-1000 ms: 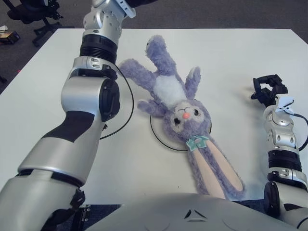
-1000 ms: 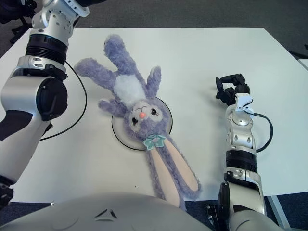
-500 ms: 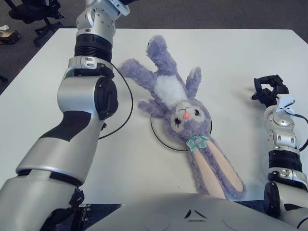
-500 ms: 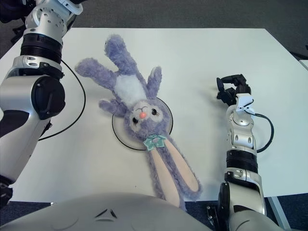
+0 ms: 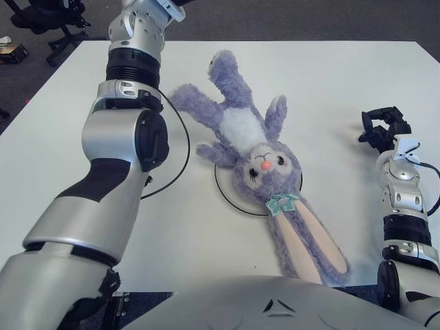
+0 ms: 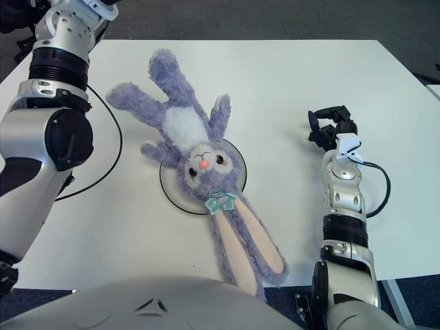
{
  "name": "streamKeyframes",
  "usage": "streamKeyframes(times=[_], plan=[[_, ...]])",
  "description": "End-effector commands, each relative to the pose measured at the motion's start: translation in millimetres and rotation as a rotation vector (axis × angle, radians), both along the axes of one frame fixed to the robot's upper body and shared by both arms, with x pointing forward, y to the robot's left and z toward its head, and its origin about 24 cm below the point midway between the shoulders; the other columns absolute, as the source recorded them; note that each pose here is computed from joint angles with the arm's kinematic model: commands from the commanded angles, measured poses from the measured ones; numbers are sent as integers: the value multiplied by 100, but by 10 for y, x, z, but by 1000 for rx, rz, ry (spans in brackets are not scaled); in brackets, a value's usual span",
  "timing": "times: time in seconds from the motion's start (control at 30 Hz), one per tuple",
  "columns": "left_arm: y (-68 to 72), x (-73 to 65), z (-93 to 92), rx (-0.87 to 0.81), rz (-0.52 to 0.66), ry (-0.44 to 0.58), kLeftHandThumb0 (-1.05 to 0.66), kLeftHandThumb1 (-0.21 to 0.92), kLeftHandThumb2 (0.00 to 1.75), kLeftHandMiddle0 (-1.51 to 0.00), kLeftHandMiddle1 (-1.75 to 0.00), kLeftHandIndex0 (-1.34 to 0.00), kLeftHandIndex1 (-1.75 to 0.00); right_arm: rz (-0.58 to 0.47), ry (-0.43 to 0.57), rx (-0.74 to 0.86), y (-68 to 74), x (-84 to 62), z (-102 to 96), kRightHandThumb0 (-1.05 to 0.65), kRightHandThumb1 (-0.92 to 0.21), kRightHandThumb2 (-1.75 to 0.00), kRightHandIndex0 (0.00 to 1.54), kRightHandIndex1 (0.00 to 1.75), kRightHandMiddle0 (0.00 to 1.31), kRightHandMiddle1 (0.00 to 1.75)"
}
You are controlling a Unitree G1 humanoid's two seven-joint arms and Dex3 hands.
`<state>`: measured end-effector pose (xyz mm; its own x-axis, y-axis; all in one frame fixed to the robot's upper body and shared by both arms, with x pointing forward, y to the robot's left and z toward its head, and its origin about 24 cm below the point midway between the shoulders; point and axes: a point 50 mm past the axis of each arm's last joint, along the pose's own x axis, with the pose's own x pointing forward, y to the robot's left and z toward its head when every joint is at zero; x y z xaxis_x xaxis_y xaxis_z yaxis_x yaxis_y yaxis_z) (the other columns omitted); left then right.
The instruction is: Put the doll into the plate.
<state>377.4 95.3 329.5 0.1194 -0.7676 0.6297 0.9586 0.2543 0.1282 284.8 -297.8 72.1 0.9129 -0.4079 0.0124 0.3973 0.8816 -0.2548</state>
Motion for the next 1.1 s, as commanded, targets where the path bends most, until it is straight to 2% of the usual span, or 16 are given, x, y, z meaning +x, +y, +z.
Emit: streamKeyframes(times=[0.0, 0.5, 1.07], plan=[[33, 3, -23, -8, 4, 9, -64, 92, 70, -72, -4, -43, -4, -8, 115, 41, 33, -103, -267, -35, -92, -42, 70, 175, 30, 164], [47, -3, -29, -8, 3, 8, -64, 92, 70, -73, -3, -43, -4, -7, 115, 41, 48, -115, -274, -35, -92, -42, 70, 175, 30, 164], [138, -16, -43, -9, 3, 6, -64, 92, 70, -73, -3, -43, -3, -5, 112, 42, 140, -135, -293, -35, -92, -42, 70, 175, 30, 164]])
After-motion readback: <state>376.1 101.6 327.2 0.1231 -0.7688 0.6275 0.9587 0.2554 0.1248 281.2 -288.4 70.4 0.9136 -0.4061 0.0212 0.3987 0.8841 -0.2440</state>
